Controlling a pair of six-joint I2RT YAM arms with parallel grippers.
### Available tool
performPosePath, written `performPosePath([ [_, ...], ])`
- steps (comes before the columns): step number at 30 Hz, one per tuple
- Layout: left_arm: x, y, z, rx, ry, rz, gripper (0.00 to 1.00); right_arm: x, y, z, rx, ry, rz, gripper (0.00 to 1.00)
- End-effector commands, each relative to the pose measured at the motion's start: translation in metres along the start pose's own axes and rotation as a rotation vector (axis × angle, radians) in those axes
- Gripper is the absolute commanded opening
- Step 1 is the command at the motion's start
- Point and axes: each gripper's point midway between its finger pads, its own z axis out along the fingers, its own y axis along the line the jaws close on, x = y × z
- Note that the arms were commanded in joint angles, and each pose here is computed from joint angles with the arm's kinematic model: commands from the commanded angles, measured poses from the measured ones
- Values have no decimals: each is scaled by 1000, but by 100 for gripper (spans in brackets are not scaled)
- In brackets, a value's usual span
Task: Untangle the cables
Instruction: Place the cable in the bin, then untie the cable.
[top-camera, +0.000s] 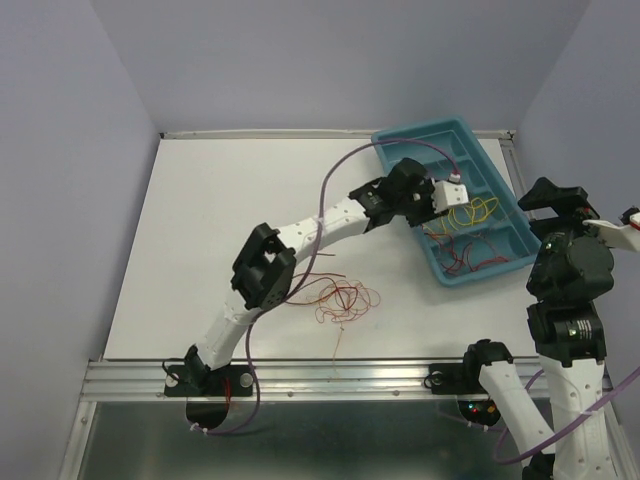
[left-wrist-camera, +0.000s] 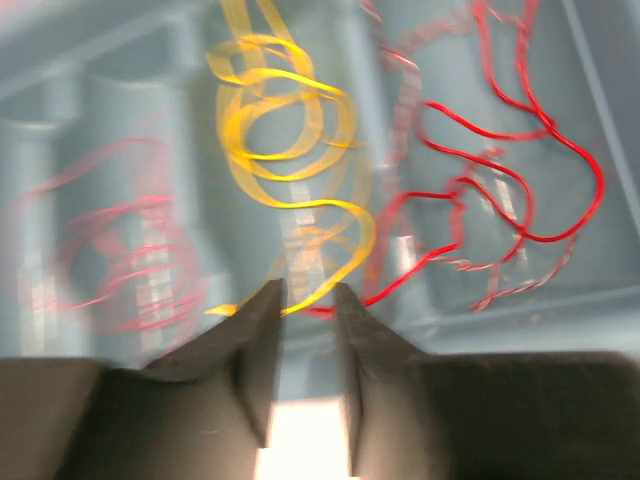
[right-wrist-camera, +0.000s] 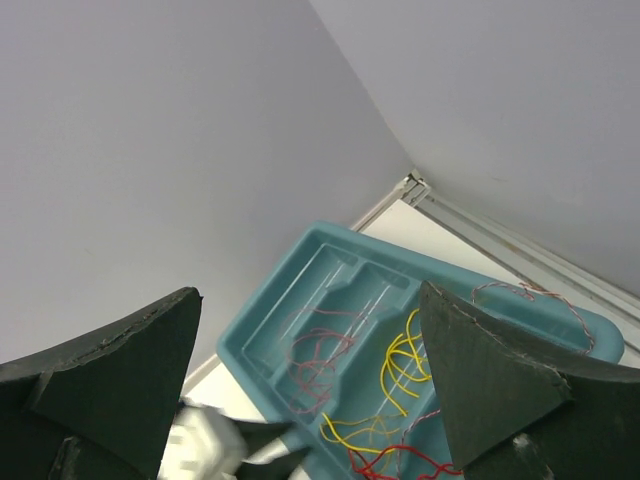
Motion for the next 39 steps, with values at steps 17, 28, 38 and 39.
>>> performPosePath([
  [17, 60, 27, -341, -327, -24, -37, 73, 285, 101, -109, -702, 1106, -463, 81],
  [28, 109, -38, -328, -137, -15, -50, 73, 382, 61, -190, -686, 1311, -707, 58],
  [38, 124, -53, -301, 9, -5, -90, 71, 405, 34, -212, -678, 1384, -708, 43],
  [39, 126, -53, -298, 17, -4, -93, 70, 409, 33, -212, -675, 1384, -708, 40],
])
